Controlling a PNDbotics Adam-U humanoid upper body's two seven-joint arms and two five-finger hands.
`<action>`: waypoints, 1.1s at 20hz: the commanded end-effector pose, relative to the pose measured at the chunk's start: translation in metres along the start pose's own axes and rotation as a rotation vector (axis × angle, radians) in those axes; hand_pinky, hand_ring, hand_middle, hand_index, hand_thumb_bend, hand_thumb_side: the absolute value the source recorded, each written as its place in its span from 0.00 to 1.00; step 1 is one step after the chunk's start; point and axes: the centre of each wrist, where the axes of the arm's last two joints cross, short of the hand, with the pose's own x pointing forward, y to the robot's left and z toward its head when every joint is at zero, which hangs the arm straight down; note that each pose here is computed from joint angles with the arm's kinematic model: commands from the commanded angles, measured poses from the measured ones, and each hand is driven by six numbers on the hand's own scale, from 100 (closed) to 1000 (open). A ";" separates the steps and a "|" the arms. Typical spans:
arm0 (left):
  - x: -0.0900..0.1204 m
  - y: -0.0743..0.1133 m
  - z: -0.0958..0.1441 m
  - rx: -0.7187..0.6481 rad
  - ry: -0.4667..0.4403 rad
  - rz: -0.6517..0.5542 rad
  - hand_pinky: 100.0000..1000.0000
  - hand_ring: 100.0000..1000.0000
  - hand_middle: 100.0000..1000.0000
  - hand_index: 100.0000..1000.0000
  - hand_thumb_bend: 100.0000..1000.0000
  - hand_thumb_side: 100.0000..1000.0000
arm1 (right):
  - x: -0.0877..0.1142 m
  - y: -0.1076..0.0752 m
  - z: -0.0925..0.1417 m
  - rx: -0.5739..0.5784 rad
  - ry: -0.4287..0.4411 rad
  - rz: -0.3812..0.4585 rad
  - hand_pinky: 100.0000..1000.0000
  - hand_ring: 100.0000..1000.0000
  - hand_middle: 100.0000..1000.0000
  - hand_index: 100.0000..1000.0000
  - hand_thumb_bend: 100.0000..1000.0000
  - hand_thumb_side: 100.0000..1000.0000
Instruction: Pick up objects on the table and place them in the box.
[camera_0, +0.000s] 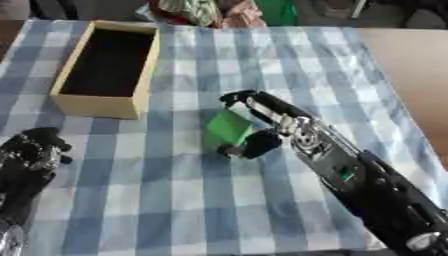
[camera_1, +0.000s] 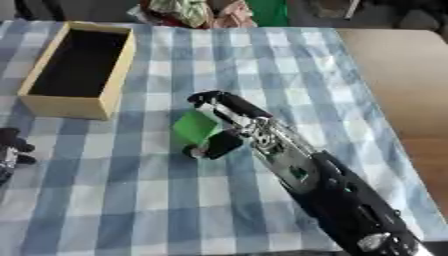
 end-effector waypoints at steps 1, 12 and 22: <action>0.006 0.004 -0.001 -0.005 -0.018 -0.018 0.50 0.56 0.46 0.62 0.00 0.12 | -0.001 -0.008 0.000 -0.017 0.021 0.033 0.92 1.00 0.73 0.86 0.42 0.12; 0.006 0.004 -0.001 -0.006 -0.017 -0.019 0.50 0.56 0.46 0.62 0.00 0.12 | 0.006 -0.019 0.001 -0.111 0.037 0.077 0.89 0.99 0.44 0.62 0.24 0.00; 0.005 0.004 -0.001 -0.009 -0.014 -0.021 0.50 0.56 0.46 0.62 0.00 0.12 | 0.043 -0.071 0.000 -0.243 -0.052 0.126 0.88 0.97 0.43 0.63 0.25 0.00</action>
